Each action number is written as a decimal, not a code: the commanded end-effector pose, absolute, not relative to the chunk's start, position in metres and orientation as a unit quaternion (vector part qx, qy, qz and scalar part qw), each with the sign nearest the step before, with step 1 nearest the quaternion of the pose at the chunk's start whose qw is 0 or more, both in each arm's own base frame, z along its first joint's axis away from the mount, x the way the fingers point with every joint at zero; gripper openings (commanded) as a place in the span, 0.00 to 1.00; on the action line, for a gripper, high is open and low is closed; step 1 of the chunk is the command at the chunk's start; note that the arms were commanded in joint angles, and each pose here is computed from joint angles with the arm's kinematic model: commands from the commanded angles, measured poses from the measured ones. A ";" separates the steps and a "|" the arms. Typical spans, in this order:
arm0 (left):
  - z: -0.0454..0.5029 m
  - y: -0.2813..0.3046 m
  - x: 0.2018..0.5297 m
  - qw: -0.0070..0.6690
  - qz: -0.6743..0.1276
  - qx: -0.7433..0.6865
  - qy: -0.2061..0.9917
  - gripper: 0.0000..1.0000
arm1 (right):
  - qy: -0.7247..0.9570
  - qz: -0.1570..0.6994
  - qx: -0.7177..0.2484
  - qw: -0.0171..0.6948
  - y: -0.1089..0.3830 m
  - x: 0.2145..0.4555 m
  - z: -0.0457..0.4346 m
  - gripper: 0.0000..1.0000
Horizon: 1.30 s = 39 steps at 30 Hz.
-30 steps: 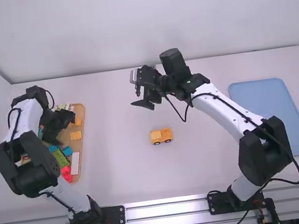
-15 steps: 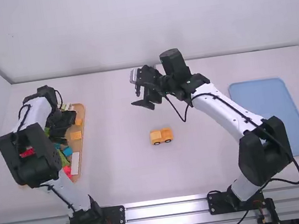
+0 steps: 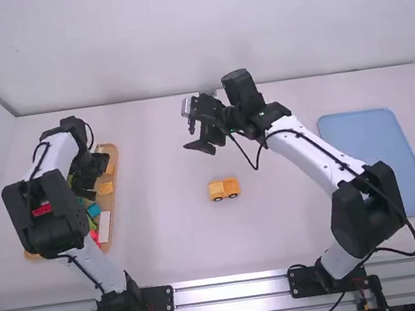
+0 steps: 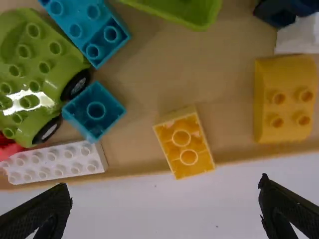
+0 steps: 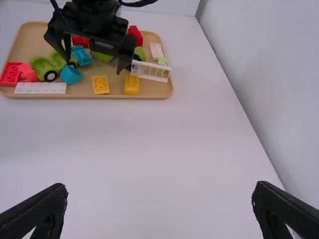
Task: Assemble lego blocks to make yellow taxi
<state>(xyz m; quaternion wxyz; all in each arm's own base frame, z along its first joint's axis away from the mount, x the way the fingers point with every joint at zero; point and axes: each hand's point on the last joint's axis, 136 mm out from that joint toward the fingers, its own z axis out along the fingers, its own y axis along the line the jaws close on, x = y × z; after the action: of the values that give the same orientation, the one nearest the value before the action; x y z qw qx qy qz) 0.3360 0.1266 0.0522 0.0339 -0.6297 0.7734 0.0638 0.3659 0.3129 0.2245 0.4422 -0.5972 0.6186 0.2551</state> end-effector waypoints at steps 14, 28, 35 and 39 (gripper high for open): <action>0.017 0.129 0.331 0.005 0.072 -0.631 0.772 0.99 | 0.614 0.259 -0.598 0.445 0.318 0.365 0.234 0.99; 0.003 0.119 0.335 0.010 0.048 -0.647 0.761 0.85 | 0.615 0.258 -0.597 0.446 0.317 0.366 0.233 0.99; 0.001 0.119 0.329 0.010 0.063 -0.674 0.736 0.79 | 0.615 0.258 -0.598 0.446 0.317 0.366 0.233 0.99; -0.006 0.117 0.330 0.015 0.057 -0.677 0.734 0.80 | 0.613 0.257 -0.600 0.446 0.317 0.366 0.233 0.99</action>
<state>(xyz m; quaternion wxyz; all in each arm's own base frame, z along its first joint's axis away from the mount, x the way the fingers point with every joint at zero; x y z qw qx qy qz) 0.3392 0.1204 0.0041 0.0270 -0.6679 0.7423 0.0460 0.3634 0.3133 0.2221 0.4357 -0.5971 0.6224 0.2573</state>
